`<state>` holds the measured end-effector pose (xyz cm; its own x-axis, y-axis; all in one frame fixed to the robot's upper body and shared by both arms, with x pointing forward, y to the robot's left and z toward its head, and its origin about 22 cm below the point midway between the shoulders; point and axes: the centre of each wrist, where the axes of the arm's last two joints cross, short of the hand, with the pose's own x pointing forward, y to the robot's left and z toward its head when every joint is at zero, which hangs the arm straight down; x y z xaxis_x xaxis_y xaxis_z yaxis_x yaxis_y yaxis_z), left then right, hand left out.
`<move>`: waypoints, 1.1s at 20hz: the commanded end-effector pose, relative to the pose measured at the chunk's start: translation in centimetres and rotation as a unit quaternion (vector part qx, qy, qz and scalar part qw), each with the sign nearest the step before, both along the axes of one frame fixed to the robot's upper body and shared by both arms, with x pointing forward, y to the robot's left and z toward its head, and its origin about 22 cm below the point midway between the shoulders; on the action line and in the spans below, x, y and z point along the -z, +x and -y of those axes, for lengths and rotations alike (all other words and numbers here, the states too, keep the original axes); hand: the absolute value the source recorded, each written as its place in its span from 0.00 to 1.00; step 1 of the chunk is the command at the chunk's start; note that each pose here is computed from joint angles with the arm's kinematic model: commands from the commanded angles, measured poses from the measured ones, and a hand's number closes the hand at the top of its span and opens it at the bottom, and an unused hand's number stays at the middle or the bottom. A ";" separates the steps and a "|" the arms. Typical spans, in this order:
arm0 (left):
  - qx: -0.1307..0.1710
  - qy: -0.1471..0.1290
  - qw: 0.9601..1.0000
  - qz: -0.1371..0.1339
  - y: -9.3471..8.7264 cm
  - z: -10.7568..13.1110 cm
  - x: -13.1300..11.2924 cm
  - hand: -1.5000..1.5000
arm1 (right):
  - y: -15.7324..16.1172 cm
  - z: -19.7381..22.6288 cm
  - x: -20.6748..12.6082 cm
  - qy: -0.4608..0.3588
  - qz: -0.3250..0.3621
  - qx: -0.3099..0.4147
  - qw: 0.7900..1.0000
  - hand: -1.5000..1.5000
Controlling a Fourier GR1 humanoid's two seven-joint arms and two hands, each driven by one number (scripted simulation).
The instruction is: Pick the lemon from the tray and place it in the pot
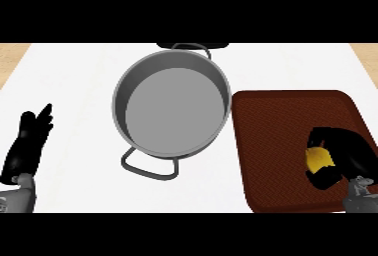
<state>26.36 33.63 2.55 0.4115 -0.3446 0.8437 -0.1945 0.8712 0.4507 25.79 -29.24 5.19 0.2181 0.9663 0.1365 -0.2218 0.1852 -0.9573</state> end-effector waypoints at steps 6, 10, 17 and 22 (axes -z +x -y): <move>-0.001 -0.009 1.000 -0.010 -0.6 1.3 0.2 0.50 | -4.2 -2.6 -7.4 0.003 0.148 -0.010 0.989 1.00; -0.004 0.003 1.000 -0.011 -0.8 0.5 0.6 0.50 | -4.4 -2.4 -12.0 0.023 0.282 -0.050 0.958 1.00; 0.003 -0.005 1.000 -0.005 0.4 1.8 0.3 0.50 | -6.9 -7.9 -18.6 0.115 0.401 -0.106 0.903 1.00; 0.007 0.000 1.000 -0.008 -0.7 0.3 1.4 0.50 | -9.1 -11.4 -22.2 0.105 0.405 -0.137 0.898 1.00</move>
